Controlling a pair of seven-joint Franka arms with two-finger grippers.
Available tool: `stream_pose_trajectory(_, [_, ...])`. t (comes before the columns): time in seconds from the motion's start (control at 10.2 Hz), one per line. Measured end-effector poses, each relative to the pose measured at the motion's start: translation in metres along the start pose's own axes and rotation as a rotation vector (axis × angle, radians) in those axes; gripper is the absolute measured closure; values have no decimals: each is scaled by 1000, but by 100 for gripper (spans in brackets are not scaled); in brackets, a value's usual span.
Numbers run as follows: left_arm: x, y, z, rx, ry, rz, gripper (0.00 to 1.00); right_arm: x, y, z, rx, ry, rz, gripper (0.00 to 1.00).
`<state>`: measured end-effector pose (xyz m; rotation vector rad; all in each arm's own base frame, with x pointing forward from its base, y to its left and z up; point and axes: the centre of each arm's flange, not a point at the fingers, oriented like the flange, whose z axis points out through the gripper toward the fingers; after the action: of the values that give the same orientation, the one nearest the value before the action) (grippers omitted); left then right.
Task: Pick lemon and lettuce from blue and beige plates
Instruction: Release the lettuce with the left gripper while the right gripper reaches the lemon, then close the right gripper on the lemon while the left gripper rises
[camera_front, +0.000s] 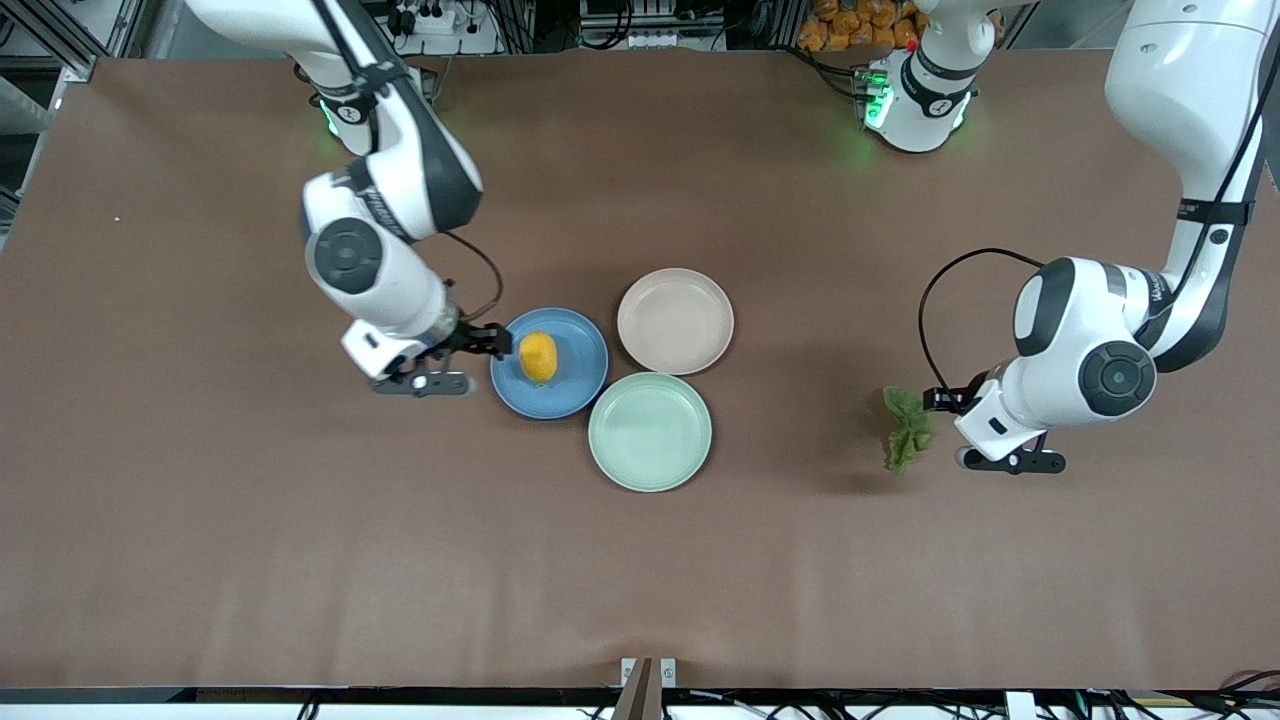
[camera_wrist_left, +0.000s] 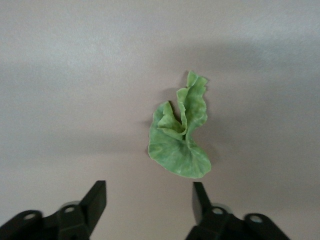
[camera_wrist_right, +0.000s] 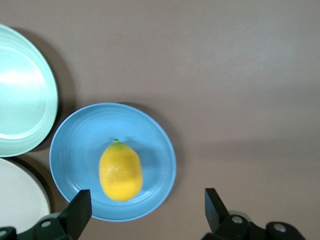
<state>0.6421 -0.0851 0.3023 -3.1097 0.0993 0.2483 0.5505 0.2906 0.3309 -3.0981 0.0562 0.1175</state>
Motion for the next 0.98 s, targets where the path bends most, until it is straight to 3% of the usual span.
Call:
stream_pose_trajectory(0.2, [-2,-11,-31,5,50,-18,0,-8,-20,20,-1,8,-2,0])
stream_pose_trajectory(0.49, [-14,-11,-48,12,67,-34,0,-22,-32,60,22,53,-10,0])
stream_pose_trajectory(0.98, [-83,11,-63,64,47,-61,0,-31,-39,95,18,57,-23,0])
